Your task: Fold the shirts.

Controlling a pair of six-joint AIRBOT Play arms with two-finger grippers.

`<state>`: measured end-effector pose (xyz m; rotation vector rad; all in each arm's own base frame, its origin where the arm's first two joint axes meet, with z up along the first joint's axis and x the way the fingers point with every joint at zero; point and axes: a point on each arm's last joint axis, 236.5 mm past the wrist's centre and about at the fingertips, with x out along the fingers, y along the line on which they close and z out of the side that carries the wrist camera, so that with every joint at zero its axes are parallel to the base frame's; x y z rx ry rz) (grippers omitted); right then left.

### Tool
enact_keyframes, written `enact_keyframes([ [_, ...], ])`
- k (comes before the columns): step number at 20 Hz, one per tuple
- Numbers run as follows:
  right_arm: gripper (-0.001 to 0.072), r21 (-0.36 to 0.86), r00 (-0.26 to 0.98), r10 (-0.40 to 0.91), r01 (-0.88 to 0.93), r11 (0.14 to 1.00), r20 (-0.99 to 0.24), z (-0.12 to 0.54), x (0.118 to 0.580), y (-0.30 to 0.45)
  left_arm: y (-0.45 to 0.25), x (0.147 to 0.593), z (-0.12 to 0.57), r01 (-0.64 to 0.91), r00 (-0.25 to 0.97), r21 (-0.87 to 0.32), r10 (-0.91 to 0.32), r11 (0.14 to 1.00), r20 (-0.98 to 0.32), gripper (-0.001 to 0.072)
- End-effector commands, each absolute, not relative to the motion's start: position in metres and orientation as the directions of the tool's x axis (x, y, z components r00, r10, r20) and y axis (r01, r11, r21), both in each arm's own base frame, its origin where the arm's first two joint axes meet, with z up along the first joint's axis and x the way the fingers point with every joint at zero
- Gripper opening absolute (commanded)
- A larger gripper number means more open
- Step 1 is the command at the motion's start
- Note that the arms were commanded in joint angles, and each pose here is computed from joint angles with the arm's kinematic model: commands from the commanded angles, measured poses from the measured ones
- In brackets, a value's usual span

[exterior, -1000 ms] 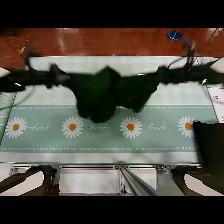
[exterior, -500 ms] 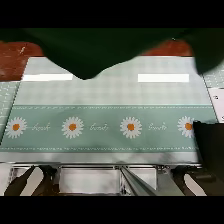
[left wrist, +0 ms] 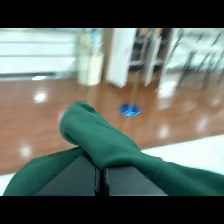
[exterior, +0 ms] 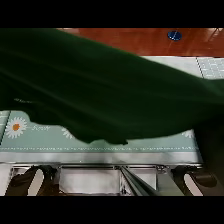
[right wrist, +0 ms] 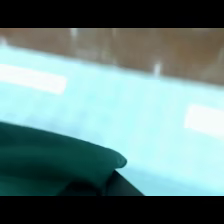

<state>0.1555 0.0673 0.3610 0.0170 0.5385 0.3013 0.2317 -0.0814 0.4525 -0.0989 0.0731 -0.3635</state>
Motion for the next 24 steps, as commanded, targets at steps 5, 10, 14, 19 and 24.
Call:
enact_keyframes([
  [5, 0.0027, 0.35, 0.545, 0.439, -0.265, 0.898, -0.715, 0.198, 0.182, 0.105, -0.046, 0.314, 0.379, 0.227, 0.913, -0.141, -0.261, 0.963, -0.312, 0.0016],
  [10, 0.0025, 0.389, 0.496, 0.4, -0.132, 0.912, -0.77, 0.089, 0.273, 0.097, -0.089, 0.424, 0.229, 0.275, 0.672, -0.304, -0.408, 0.912, -0.618, 0.0016],
  [14, 0.0026, 0.39, 0.437, 0.373, -0.054, 0.919, -0.818, 0.021, 0.351, 0.091, -0.117, 0.484, 0.121, 0.18, 0.53, -0.447, -0.469, 0.876, -0.706, 0.0016],
  [19, 0.0045, 0.408, 0.459, 0.333, 0.07, 0.91, -0.824, 0.001, 0.446, 0.069, -0.111, 0.505, 0.079, 0.095, 0.49, -0.525, -0.499, 0.846, -0.715, 0.0018],
  [24, 0.041, 0.443, 0.44, 0.316, 0.222, 0.869, -0.84, 0.04, 0.445, -0.011, -0.045, 0.474, 0.084, -0.022, 0.396, -0.548, -0.496, 0.836, -0.773, 0.051],
])
